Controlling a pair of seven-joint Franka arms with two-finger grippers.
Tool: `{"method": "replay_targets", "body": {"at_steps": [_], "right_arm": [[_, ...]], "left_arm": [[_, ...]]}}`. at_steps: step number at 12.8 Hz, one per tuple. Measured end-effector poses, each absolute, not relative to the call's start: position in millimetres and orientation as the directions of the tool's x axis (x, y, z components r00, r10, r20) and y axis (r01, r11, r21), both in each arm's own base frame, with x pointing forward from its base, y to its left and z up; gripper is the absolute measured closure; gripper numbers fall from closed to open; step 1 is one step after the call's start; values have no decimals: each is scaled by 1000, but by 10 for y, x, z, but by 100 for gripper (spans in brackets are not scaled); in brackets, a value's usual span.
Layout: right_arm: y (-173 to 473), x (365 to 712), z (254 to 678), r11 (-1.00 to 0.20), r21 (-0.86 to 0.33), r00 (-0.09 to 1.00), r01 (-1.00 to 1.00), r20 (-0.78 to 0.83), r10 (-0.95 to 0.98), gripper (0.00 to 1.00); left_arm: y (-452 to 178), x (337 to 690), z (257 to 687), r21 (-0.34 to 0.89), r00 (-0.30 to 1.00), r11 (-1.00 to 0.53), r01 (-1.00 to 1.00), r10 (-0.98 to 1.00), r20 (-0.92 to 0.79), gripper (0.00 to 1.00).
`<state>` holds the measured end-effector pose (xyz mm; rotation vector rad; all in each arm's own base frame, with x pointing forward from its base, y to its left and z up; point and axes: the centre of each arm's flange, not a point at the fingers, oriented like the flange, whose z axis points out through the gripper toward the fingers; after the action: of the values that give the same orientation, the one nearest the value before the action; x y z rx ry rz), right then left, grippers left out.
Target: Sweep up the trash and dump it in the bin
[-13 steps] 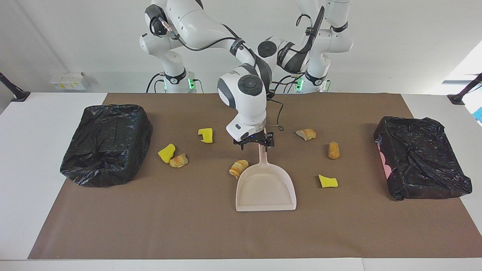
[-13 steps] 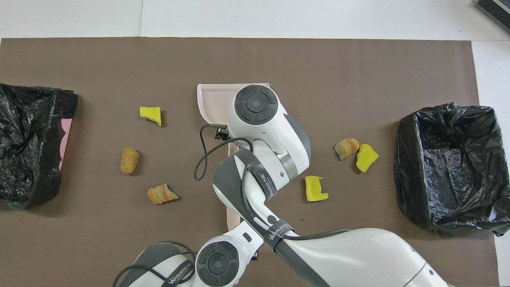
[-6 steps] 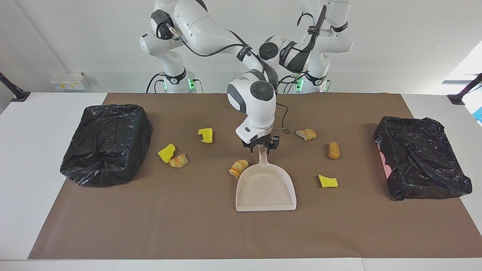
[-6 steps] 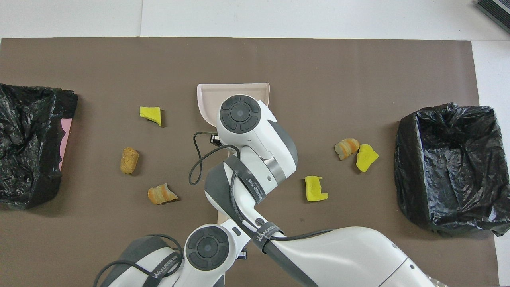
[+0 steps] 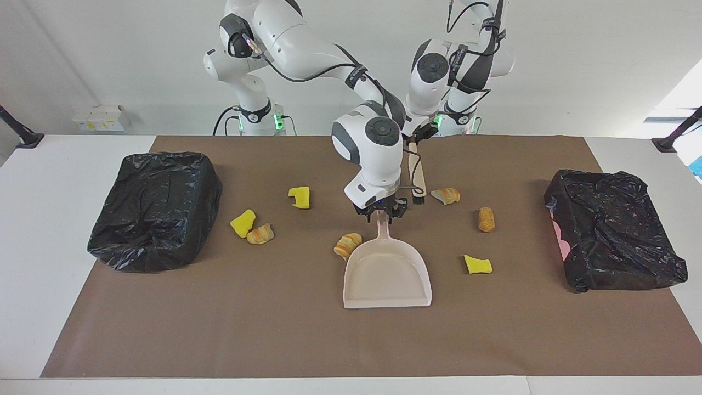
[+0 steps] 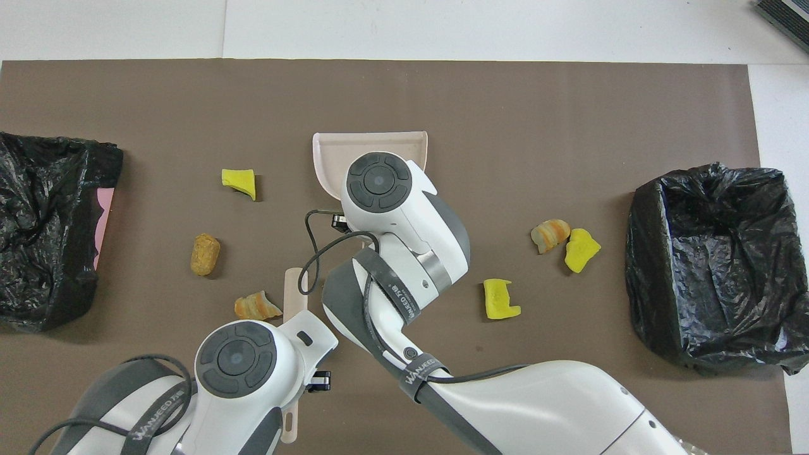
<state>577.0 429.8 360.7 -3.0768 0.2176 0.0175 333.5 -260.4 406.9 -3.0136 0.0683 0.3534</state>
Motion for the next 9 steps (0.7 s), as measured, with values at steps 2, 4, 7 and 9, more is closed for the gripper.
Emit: {"method": "replay_targets", "body": {"at_steps": [2,4,7,9], "right_arm": [[4305,5761,3591,-989,-54,990,-137,-17,-136,40],[4330,5743,3582,-990,-53,991,-131,-18,-130,41],[4422,5674,3570,-993,-43,994,-107,-9,-107,59],[4423,5672,3562,-997,-34,997,-73,0,-73,69]], "left_arm": [[-2406,3439,4099,-152,977,-987,-48,-15,-211,74],[-2162,3571,4108,-176,979,-984,-2,34,-201,74],[-1794,3748,4113,-216,975,-972,92,132,-178,74],[-1378,3905,4096,-218,957,-959,182,224,-183,74]]}}
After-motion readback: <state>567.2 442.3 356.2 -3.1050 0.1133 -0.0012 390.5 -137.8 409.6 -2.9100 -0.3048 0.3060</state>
